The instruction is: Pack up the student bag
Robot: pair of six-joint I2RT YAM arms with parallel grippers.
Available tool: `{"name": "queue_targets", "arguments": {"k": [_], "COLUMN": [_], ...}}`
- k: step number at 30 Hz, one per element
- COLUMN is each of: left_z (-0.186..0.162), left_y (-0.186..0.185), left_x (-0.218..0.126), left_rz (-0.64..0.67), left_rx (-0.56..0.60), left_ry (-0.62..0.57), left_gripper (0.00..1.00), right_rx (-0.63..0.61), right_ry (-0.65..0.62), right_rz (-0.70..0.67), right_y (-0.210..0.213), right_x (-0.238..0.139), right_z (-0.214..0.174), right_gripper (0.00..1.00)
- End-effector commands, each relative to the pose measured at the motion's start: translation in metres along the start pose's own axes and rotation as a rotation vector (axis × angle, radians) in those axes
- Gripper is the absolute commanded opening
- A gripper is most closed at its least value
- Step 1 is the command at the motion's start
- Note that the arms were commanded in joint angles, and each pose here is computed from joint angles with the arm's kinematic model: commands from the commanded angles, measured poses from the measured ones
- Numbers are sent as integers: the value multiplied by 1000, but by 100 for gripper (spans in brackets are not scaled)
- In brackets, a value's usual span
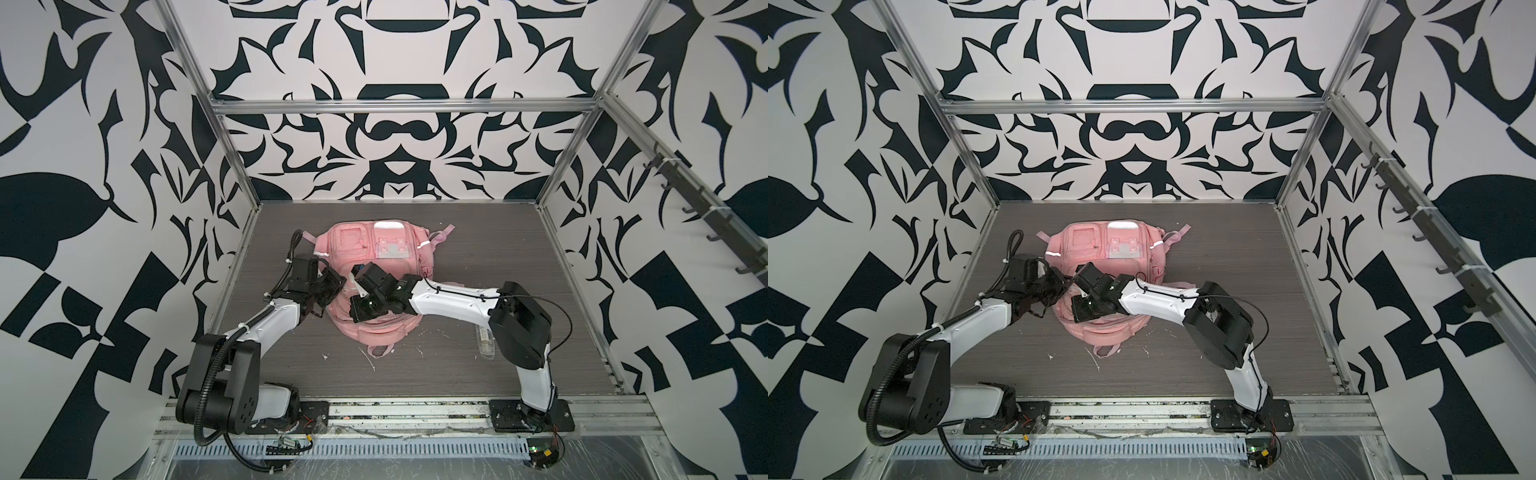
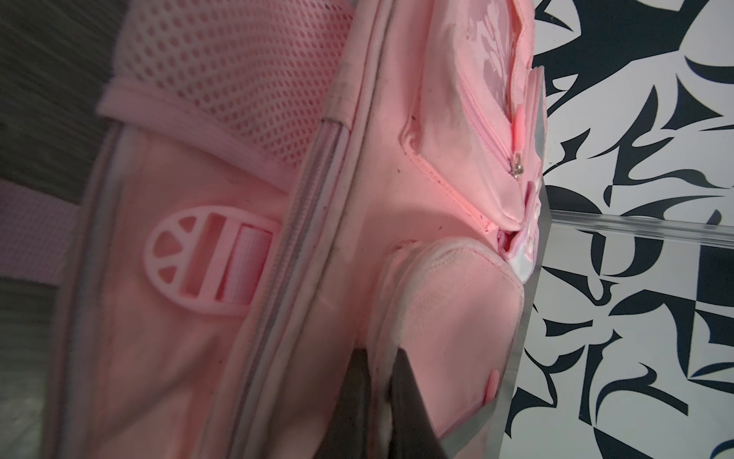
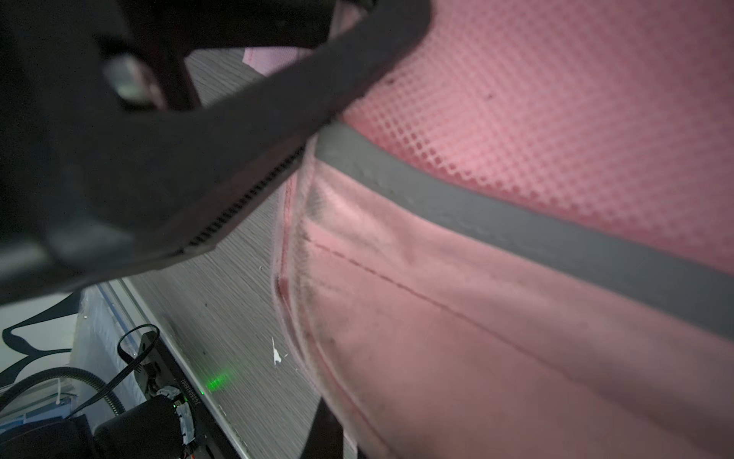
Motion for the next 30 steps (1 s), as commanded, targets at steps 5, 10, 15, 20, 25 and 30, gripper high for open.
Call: {"name": "queue_targets", "arguments": {"k": [5, 10, 15, 20, 25, 30], "left_z": [5, 12, 11, -11, -24, -32], "left_y": [-21, -22, -35, -73, -78, -81], "left_x": [-10, -7, 24, 51, 64, 71], "left_rz": [-3, 41, -19, -103, -118, -136], "left_rx": [135, 200, 228, 331, 342, 327], "left_ry": [41, 56, 168, 260, 304, 323], "left_gripper": [45, 50, 48, 45, 44, 42], "right_rx": [-25, 25, 84, 93, 103, 68], "right_ry": [-57, -74, -88, -53, -4, 22], "right_rz": [74, 55, 16, -31, -2, 31], "right_y": [-9, -44, -82, -100, -99, -77], "right_x": [-45, -73, -96, -99, -88, -74], "right_z": [-5, -11, -8, -16, -23, -22], "right_gripper": [0, 0, 0, 0, 0, 0]}}
Point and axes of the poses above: each gripper's point midway between its finger pads, its own x axis out along the fingers, its own y axis along the line the jaws close on, z = x × y, the point moved 5 cm from there along -x, back along the fingers, and after that the axes turned 15 degrees about x, right-handed, at the moved point
